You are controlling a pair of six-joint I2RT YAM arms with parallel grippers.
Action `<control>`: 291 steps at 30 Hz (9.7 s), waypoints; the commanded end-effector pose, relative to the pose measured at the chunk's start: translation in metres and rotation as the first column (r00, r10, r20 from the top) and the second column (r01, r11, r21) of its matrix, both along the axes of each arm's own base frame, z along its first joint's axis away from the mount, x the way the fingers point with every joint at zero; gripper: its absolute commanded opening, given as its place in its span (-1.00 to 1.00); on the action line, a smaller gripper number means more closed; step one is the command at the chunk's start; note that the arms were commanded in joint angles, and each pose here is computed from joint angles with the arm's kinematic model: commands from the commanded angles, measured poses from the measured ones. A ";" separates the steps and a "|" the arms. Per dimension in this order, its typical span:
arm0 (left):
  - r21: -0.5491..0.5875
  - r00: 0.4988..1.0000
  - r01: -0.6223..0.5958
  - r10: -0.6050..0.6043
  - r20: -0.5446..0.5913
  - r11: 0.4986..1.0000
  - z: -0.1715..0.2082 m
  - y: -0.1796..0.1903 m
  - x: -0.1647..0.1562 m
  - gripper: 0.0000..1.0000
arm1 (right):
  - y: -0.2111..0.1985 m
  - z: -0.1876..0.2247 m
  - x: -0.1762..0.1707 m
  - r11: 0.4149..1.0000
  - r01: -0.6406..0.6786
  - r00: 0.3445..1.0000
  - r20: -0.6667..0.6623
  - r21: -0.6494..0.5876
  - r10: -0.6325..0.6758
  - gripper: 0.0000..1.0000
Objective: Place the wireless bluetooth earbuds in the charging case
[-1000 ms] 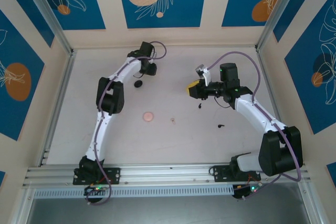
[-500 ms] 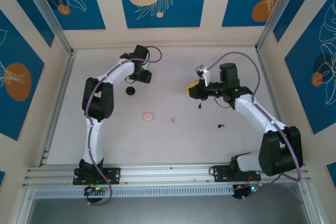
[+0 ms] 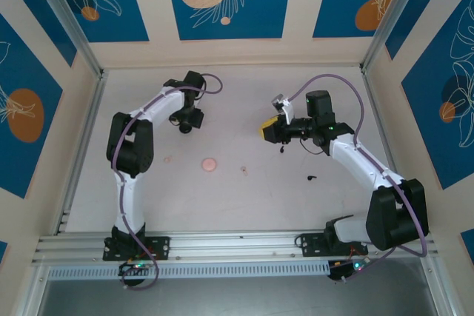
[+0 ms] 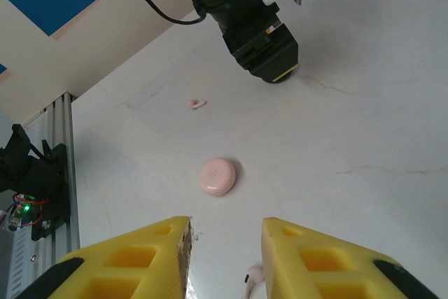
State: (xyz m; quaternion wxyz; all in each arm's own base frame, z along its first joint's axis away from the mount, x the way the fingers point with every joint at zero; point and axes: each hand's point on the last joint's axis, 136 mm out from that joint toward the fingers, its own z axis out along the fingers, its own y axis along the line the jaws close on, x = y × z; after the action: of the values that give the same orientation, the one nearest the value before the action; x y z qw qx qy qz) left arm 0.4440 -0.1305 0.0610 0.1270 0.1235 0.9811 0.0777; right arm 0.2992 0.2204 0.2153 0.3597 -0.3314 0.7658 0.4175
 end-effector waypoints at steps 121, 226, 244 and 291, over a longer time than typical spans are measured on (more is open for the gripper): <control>-0.261 0.154 0.953 -0.497 0.854 -0.154 0.201 -0.214 -0.232 -0.10 | 0.014 0.041 -0.098 0.873 -0.476 0.825 0.399 0.105 0.402 -0.57; -0.070 0.092 0.995 -0.823 0.561 0.064 0.166 -0.187 -0.221 -0.65 | 0.054 0.030 -0.080 0.871 -0.457 0.729 0.486 -0.179 0.482 -0.41; -0.092 0.070 0.996 -0.495 0.866 -0.020 0.207 -0.208 -0.233 0.11 | 0.005 0.061 -0.092 0.866 -0.488 0.767 0.526 0.106 0.368 -0.74; -0.153 0.070 0.980 -0.495 0.866 -0.128 0.207 -0.221 -0.240 -0.49 | 0.013 0.062 -0.094 0.855 -0.504 0.785 0.477 0.121 0.395 -0.74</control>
State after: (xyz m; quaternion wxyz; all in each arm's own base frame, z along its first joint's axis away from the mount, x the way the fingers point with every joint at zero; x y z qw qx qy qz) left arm 0.2039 -0.3495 0.2644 0.4590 0.5986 0.5132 -0.4094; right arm 0.2049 0.2329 0.2673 0.4443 -0.5415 0.5126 0.4967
